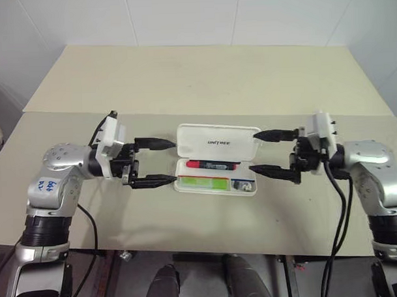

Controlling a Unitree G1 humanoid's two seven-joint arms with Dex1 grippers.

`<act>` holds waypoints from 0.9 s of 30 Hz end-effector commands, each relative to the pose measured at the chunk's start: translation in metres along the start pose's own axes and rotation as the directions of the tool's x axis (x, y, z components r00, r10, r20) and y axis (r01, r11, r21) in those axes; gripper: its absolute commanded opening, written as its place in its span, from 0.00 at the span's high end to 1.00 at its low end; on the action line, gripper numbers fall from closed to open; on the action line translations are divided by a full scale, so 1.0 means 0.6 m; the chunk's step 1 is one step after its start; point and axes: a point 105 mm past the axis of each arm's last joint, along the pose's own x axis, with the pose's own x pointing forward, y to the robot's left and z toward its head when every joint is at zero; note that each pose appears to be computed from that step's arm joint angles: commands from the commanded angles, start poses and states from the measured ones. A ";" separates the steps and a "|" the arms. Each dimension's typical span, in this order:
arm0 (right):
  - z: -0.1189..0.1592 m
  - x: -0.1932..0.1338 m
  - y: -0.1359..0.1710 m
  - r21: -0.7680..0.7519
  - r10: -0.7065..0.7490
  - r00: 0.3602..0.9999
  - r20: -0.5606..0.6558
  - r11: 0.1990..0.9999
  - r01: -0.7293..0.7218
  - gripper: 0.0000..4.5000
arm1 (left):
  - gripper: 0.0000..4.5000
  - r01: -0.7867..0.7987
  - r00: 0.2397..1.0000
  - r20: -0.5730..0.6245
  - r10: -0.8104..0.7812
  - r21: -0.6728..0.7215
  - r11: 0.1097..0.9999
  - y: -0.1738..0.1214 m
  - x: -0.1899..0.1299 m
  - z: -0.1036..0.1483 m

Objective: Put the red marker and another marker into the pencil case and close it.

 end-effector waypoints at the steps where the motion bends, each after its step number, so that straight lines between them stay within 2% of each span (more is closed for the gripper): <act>1: 0.028 -0.031 -0.010 -0.054 -0.083 0.996 0.023 0.995 0.084 0.00 | 0.35 -0.037 0.999 0.034 0.036 0.042 0.998 0.008 -0.018 0.019; 9: 0.043 -0.041 -0.021 -0.072 -0.152 0.987 0.045 0.985 0.155 0.00 | 0.96 -0.071 0.995 0.080 0.067 0.048 0.996 0.022 -0.021 0.030; 10: 0.044 -0.038 -0.021 -0.072 -0.151 0.987 0.047 0.985 0.154 0.00 | 0.99 -0.081 0.993 0.091 0.077 0.047 0.996 0.025 -0.022 0.032; 15: 0.040 -0.026 -0.018 -0.059 -0.149 0.987 0.062 0.986 0.153 0.00 | 0.99 -0.166 0.977 0.142 0.159 0.042 0.985 0.050 -0.029 0.044; 19: 0.032 -0.013 -0.018 -0.052 -0.136 0.989 0.064 0.989 0.139 0.00 | 0.99 -0.309 0.941 0.160 0.298 0.047 0.950 0.100 -0.025 0.047; 22: 0.033 -0.005 -0.022 -0.055 -0.121 0.990 0.068 0.991 0.124 0.00 | 0.99 -0.452 0.887 0.137 0.441 0.065 0.890 0.152 -0.012 0.036; 27: 0.031 -0.001 -0.021 -0.056 -0.108 0.992 0.066 0.992 0.112 0.00 | 0.99 -0.545 0.838 0.056 0.542 0.079 0.834 0.194 0.011 0.001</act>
